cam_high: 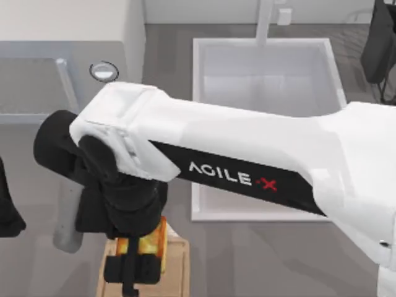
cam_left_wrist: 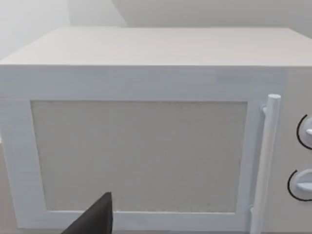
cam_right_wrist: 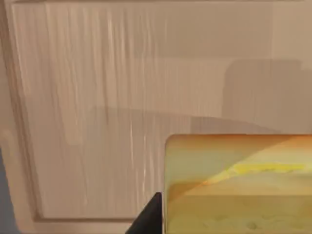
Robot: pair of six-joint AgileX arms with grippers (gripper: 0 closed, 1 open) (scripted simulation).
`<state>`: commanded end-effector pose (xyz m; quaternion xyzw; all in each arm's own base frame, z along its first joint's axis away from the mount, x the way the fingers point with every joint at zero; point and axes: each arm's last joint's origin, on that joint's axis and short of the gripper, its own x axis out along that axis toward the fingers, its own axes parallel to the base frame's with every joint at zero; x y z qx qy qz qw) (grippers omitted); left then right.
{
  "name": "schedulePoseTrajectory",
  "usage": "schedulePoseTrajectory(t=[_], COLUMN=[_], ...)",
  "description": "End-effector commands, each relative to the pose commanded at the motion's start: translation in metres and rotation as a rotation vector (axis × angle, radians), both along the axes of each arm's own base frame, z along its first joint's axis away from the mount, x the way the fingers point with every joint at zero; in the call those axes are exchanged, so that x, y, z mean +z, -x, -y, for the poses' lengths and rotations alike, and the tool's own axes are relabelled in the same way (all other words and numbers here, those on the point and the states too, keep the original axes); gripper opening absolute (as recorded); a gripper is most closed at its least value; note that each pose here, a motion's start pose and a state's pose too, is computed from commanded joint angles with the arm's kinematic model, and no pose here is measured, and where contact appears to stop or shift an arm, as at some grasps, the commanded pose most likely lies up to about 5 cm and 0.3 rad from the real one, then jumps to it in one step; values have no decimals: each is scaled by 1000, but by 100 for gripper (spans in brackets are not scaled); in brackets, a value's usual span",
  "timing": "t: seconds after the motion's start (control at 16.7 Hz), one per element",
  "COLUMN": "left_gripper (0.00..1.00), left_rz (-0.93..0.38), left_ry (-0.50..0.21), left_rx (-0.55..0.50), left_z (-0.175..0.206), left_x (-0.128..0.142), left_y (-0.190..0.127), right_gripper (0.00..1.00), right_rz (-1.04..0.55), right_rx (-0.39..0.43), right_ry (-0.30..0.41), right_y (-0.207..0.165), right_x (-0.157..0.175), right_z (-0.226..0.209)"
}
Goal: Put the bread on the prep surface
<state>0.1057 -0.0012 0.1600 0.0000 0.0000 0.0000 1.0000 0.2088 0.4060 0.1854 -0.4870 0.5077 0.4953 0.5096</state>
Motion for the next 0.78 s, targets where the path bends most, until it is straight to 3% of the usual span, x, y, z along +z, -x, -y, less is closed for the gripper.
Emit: schedulePoseTrajectory(t=[0.78], left_gripper=[100], left_rz=[0], left_ry=[0], left_rx=[0], left_z=[0], left_x=[0], left_y=[0], right_gripper=[0], right_rz=[2], right_rx=[22], right_ry=[-3], right_y=[5], right_x=[-16], right_z=[-4])
